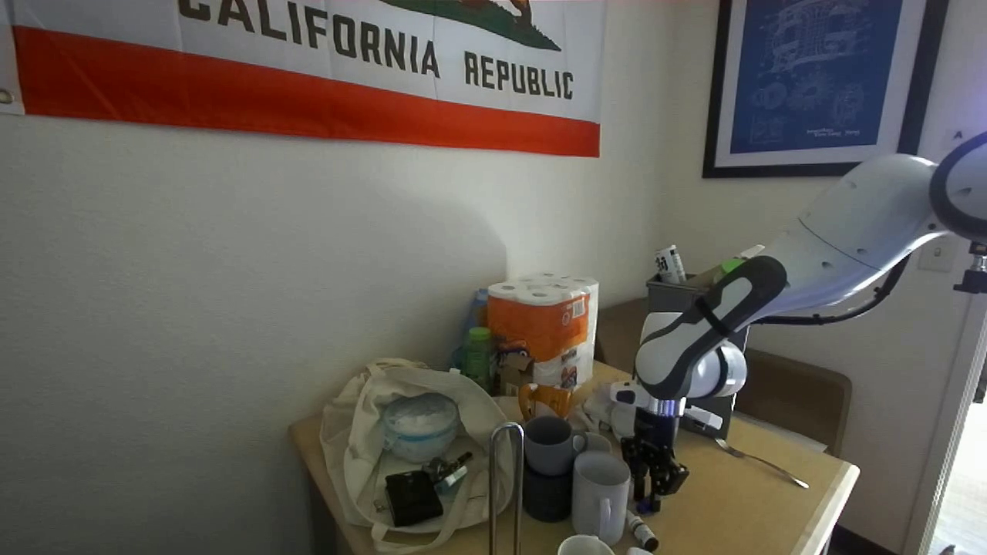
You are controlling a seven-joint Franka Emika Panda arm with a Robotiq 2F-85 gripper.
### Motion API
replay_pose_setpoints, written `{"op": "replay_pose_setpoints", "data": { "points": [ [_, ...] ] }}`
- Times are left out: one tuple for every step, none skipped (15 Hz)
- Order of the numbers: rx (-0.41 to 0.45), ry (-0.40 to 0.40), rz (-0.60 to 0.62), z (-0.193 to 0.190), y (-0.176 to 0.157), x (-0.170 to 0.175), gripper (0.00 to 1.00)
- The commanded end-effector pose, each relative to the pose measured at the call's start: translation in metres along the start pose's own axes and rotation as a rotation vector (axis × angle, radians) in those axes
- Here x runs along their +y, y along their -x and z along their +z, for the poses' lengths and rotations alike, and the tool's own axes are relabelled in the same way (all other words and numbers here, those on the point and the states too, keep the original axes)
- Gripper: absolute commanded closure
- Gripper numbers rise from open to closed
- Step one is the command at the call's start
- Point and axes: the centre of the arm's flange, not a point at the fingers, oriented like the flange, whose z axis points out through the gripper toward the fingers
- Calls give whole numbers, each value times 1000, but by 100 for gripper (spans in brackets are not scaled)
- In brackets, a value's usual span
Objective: Pick an object from the table and put it in the basket
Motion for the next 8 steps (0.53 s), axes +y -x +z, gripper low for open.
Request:
{"op": "replay_pose_setpoints", "data": {
  "points": [
    [18, 40, -10, 2, 0, -1, 95],
    [11, 44, -7, 1, -1, -2, 100],
    [6, 45, 2, -1, -3, -2, 95],
    [-3, 47, 17, -5, -5, -3, 95],
    [-9, 48, 39, -11, -9, -4, 95],
    [-17, 48, 62, -15, -13, -5, 95],
    [-26, 32, 107, -24, -20, -6, 95],
    [-58, 14, 183, -32, -27, -7, 95]
  ]
}}
